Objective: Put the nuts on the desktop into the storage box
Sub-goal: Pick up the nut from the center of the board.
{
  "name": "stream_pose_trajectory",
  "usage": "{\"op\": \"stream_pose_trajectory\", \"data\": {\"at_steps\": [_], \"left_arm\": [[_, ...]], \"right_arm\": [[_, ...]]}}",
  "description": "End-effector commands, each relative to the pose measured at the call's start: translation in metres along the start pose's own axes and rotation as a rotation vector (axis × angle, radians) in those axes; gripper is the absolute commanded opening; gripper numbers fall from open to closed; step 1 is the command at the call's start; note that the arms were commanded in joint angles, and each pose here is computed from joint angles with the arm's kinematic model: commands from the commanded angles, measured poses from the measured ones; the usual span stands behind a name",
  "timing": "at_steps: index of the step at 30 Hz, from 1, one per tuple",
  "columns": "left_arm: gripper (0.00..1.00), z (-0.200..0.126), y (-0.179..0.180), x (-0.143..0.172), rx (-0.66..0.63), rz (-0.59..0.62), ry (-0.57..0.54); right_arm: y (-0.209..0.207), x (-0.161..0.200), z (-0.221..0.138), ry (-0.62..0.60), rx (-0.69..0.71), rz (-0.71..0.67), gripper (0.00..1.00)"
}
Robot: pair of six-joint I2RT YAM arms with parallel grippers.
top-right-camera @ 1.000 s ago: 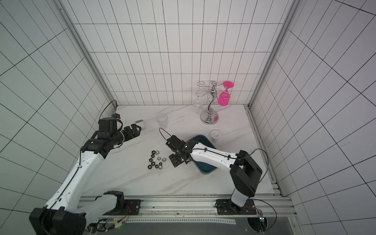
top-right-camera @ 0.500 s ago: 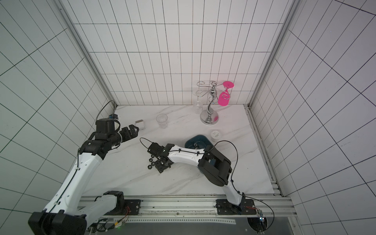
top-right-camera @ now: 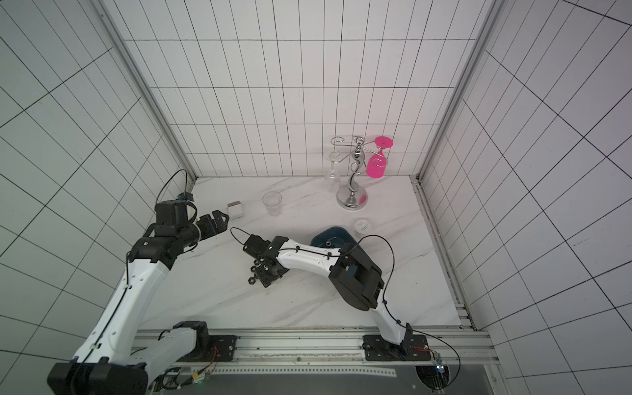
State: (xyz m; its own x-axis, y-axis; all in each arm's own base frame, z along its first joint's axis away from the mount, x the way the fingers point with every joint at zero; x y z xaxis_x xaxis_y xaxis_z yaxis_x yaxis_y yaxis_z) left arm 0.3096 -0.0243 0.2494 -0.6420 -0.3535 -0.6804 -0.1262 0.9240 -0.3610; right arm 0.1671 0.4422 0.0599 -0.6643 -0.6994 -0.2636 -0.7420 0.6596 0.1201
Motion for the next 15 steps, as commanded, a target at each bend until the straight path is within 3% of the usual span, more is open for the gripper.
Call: {"op": "stream_pose_trajectory", "data": {"at_steps": [1,15], "left_arm": [[0.98,-0.013,-0.005,-0.013,0.013,0.013,-0.041],[0.98,-0.009,0.004,-0.003,-0.010,0.016,-0.018]], "right_arm": [[0.001,0.003,0.005,0.031,-0.006,0.009,0.58],[0.008,0.008,0.029,0.068,0.010,0.009,0.55]]}}
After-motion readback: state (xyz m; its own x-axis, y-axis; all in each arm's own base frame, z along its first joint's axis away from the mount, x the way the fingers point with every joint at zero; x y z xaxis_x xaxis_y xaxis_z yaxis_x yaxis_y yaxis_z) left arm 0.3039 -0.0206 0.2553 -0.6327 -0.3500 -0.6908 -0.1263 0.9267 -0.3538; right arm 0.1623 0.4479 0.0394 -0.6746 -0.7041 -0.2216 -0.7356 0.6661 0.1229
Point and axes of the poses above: each gripper's point midway between its finger pads, its own z axis out along the fingers, its own y axis along the line the jaws close on, x = y × z, the point moved 1 cm from there along -z, back along the fingers, and after that the axes turned 2 degrees about z, right-handed, at the moved point
